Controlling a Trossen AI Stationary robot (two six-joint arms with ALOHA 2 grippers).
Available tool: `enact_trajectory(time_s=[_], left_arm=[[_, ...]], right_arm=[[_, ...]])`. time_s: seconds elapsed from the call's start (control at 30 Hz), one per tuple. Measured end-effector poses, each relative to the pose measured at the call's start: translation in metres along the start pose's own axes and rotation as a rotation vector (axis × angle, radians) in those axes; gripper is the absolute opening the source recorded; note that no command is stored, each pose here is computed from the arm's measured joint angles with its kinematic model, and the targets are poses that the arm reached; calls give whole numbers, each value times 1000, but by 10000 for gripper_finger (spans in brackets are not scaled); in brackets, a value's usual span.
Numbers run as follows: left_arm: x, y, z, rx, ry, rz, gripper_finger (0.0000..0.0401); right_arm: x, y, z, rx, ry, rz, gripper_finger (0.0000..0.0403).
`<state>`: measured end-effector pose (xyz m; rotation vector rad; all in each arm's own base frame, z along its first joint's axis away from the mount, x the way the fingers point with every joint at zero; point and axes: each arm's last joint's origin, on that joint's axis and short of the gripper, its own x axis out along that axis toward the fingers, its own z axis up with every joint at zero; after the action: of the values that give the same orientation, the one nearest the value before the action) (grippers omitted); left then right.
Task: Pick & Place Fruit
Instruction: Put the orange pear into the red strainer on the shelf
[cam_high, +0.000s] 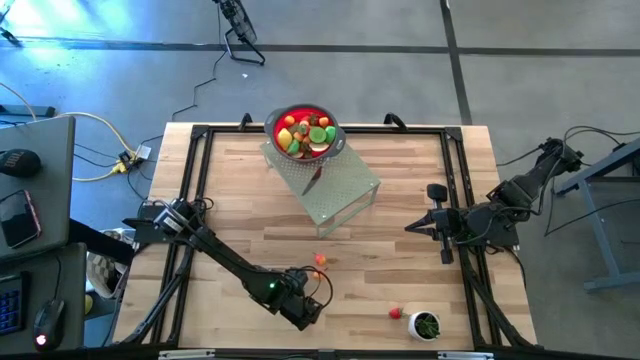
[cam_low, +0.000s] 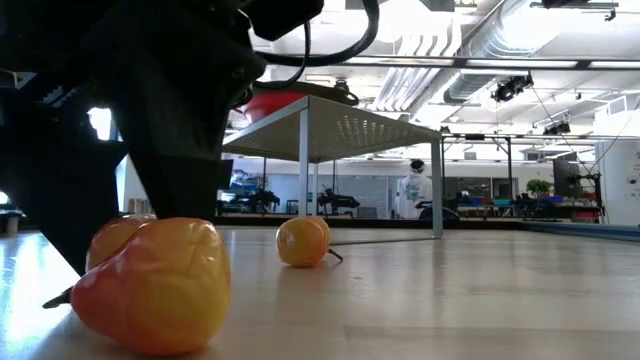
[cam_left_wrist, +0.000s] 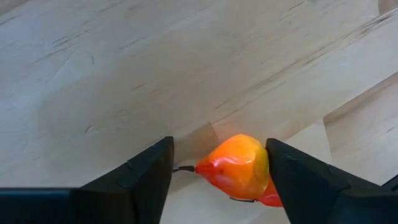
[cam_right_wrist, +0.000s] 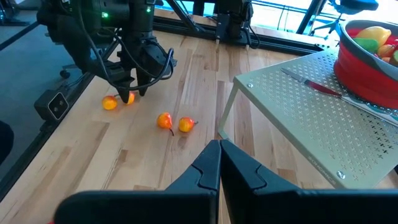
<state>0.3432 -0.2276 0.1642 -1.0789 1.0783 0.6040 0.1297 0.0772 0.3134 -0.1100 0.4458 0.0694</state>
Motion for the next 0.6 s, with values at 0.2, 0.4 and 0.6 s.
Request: enact_trajectory(time_s=[0.2,0.4,0.6], left_arm=[[0,0,0,-2,-5,2,217],[0,1,0,-42,-9,11,206],[0,1,0,-45,-11,12,195]], right_arm=[[0,0,0,0,0,0,2],[0,0,0,0,0,0,2],[0,0,0,0,0,0,2]])
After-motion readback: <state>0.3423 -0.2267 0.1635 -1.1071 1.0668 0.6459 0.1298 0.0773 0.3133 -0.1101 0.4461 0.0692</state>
